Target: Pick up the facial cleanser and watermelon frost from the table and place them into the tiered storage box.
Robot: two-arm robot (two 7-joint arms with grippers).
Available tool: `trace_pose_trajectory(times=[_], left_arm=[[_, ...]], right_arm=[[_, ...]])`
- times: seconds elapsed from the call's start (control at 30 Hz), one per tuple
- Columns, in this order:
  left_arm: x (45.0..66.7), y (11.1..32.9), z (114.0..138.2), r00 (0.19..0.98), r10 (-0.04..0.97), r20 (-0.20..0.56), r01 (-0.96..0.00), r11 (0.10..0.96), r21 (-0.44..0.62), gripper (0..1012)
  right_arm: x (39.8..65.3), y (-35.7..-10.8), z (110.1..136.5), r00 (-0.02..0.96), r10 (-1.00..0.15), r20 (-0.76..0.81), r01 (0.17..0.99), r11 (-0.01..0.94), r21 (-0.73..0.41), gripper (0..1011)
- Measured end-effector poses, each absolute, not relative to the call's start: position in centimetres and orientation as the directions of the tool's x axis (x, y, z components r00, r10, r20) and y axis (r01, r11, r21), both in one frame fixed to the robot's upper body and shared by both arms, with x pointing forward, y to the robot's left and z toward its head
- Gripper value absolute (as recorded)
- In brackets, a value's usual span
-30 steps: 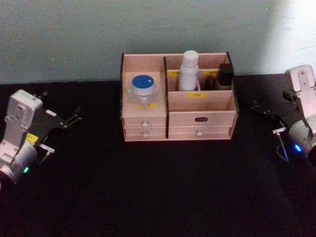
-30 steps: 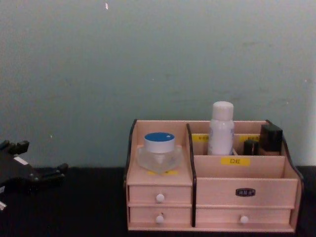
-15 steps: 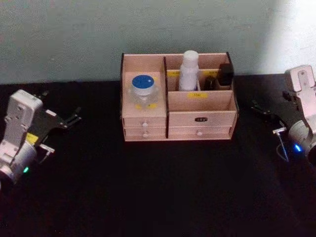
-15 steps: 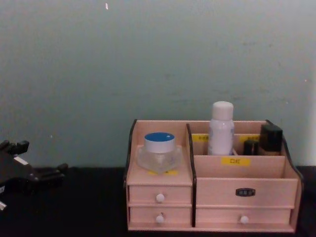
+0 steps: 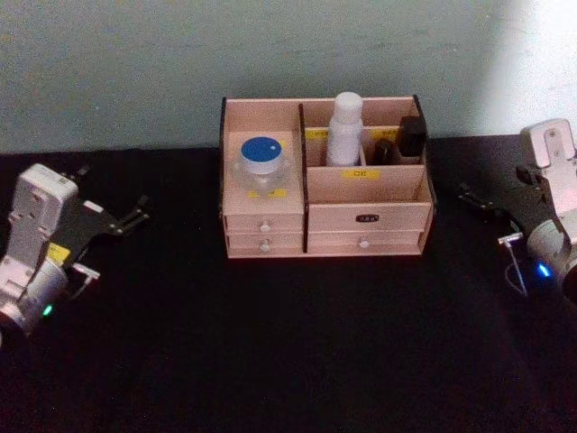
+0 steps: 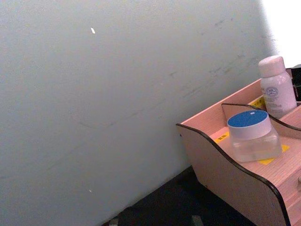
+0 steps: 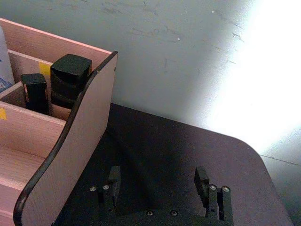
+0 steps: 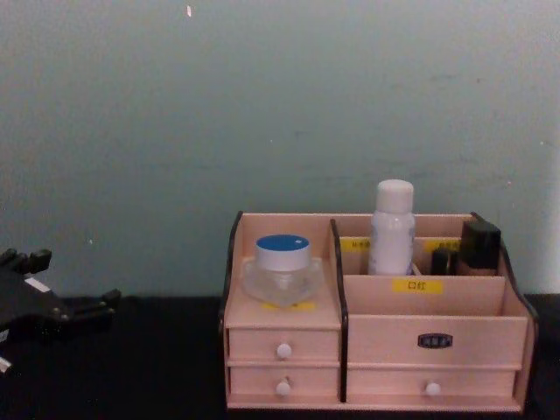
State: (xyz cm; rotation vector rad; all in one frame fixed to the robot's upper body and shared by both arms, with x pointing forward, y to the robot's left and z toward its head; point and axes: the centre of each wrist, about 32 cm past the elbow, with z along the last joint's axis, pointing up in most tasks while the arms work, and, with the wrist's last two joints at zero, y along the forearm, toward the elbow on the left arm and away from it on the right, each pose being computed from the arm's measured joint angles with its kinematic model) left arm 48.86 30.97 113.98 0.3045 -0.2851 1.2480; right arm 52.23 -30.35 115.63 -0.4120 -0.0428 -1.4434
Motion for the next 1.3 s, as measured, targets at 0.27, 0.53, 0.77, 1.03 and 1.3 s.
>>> trace_pose_trajectory(times=[0.27,0.53,0.77,1.03,1.3], left_arm=[[48.86,30.97,113.98,0.292,0.880,0.374,-0.955,0.287,0.070,1001],[48.86,30.97,113.98,0.292,0.880,0.374,-0.955,0.287,0.070,1001],[48.86,30.97,113.98,0.292,0.880,0.374,-0.955,0.287,0.070,1001],[48.86,30.97,113.98,0.292,0.880,0.374,-0.955,0.287,0.070,1001],[48.86,30.97,113.98,0.292,0.880,0.374,-0.955,0.287,0.070,1001]], right_arm=[[52.24,-30.35,115.63,0.139,-0.952,0.274,0.966,0.070,-0.248,1000],[52.23,-30.35,115.63,0.139,-0.952,0.274,0.966,0.070,-0.248,1000],[52.24,-30.35,115.63,0.139,-0.952,0.274,0.966,0.070,-0.248,1000],[52.24,-30.35,115.63,0.139,-0.952,0.274,0.966,0.070,-0.248,1000],[52.24,-30.35,115.63,0.139,-0.952,0.274,0.966,0.070,-0.248,1000]])
